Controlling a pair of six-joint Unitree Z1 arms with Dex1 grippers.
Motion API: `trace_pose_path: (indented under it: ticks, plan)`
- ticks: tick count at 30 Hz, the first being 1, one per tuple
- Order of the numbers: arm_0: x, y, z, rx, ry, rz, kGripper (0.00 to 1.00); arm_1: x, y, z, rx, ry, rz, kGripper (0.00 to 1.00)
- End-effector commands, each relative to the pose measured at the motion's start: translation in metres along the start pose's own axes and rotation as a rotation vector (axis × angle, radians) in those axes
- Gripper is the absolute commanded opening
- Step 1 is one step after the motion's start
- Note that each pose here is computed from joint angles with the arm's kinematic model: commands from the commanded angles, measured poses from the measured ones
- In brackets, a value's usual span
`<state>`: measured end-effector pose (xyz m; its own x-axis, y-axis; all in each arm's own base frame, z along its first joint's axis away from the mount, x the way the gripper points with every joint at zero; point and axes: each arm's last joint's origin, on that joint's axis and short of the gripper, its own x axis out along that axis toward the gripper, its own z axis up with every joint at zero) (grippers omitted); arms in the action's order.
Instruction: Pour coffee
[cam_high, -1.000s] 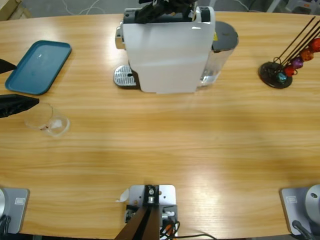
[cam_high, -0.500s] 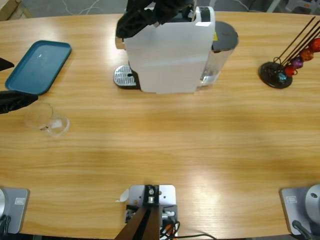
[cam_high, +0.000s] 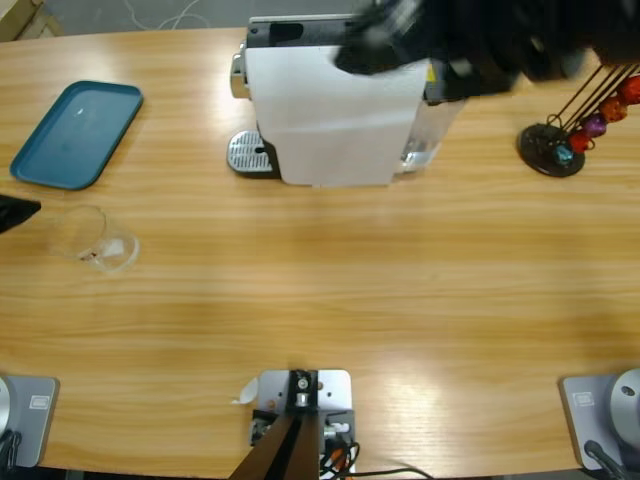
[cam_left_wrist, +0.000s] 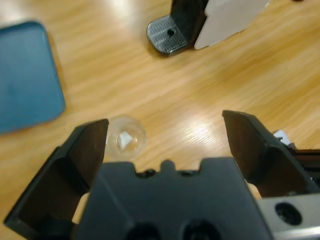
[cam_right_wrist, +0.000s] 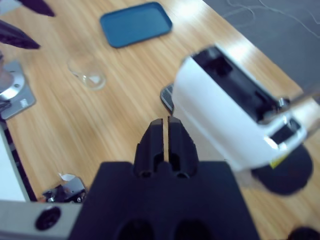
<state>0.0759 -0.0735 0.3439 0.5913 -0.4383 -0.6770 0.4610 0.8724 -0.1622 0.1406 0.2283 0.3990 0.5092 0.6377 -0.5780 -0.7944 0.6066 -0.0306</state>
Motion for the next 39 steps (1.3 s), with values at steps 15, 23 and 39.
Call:
trace_pose_path:
  ticks: [15,23,39]
  plan:
    - [-0.007,0.028,-0.069,-0.301,0.055,0.110,0.987,-0.023,-0.060,-0.052,0.322,-0.102,-0.340,0.000]
    - [-0.012,0.029,-0.070,-0.226,-0.001,0.054,0.987,-0.004,-0.114,-0.020,0.402,-0.160,-0.453,0.000]
    - [-0.010,0.022,-0.063,-0.077,-0.097,-0.046,0.991,0.065,-0.105,0.012,0.400,-0.153,-0.347,0.000]
